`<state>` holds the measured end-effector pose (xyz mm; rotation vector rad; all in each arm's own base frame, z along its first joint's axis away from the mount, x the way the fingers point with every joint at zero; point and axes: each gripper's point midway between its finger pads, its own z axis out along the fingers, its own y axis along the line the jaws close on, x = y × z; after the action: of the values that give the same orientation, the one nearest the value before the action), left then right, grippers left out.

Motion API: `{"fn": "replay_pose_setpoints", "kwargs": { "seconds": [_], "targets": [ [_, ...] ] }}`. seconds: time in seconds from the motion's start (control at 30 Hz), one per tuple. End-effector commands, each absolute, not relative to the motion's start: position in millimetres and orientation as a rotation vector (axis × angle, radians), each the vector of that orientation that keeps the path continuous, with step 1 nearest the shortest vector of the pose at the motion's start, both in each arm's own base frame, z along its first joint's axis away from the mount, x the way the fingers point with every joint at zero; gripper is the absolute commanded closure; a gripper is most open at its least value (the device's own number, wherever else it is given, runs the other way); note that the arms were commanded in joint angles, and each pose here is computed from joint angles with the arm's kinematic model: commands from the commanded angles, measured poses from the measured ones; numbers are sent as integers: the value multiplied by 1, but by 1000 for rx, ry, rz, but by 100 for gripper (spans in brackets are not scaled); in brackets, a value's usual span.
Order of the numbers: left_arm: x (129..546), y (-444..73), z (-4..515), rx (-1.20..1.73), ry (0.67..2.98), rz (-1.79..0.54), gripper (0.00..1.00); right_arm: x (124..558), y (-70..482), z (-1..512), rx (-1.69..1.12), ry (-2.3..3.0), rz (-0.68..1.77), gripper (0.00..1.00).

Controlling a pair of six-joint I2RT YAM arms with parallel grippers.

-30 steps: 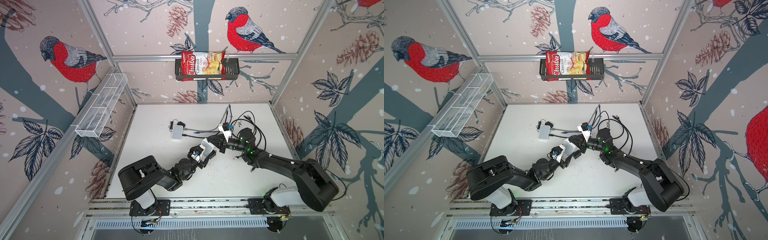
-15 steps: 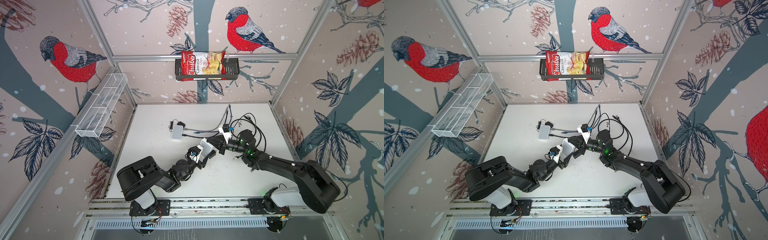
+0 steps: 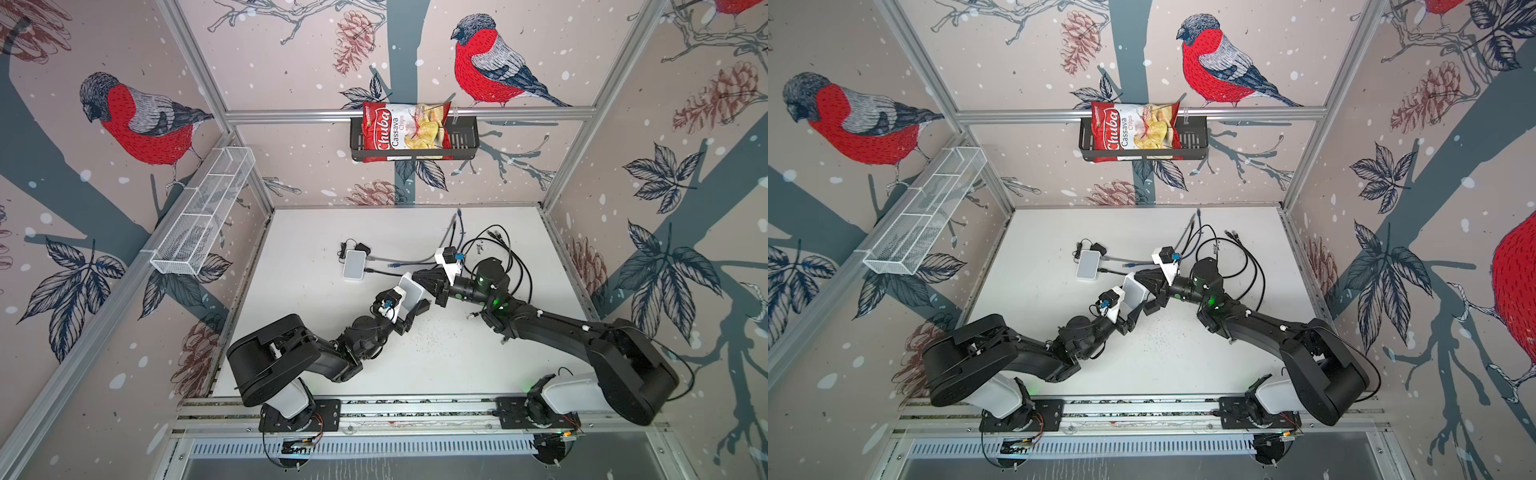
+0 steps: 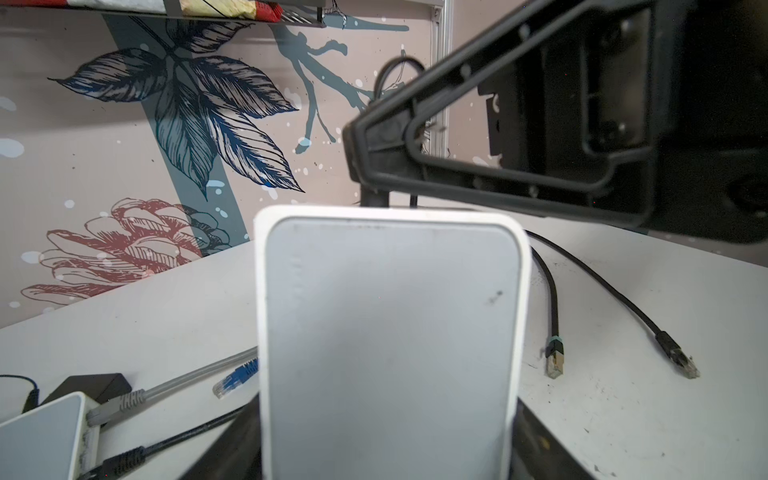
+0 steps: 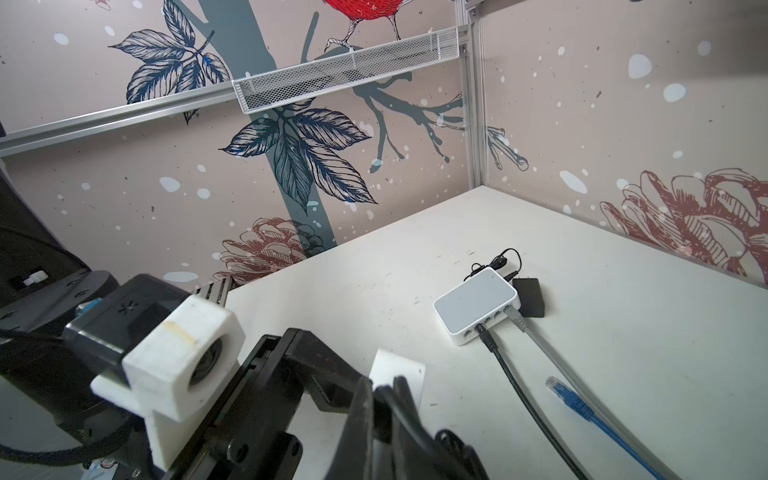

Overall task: Insert the plug into the switch port
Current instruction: 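Push the black barrel plug into the switch's port with the right gripper, then release the plug and withdraw the right gripper while the left lowers the switch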

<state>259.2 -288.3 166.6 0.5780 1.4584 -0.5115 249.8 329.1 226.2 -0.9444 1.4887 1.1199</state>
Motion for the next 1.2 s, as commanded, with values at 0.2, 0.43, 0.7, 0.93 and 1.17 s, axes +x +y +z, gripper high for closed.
{"fn": "replay_pose_setpoints", "kwargs": {
  "seconds": [0.2, 0.43, 0.7, 0.93, 1.17],
  "targets": [
    [263, -278, 238, 431, 1255, -556, 46, 253, 329, 179, -943, 1716, 1124, 94],
    [274, -266, 170, 437, 1570, -465, 43, 275, 336, 201, -905, 1703, 1109, 88],
    [263, -261, 81, 468, 2033, -443, 42, 284, 346, 215, -925, 1706, 1148, 70],
    [258, -244, 55, 432, 2256, -386, 42, 293, 340, 215, -924, 1744, 1092, 1],
    [252, -217, 53, 335, 2402, -337, 42, 318, 318, 223, -848, 1772, 877, 1]
  ]
}}
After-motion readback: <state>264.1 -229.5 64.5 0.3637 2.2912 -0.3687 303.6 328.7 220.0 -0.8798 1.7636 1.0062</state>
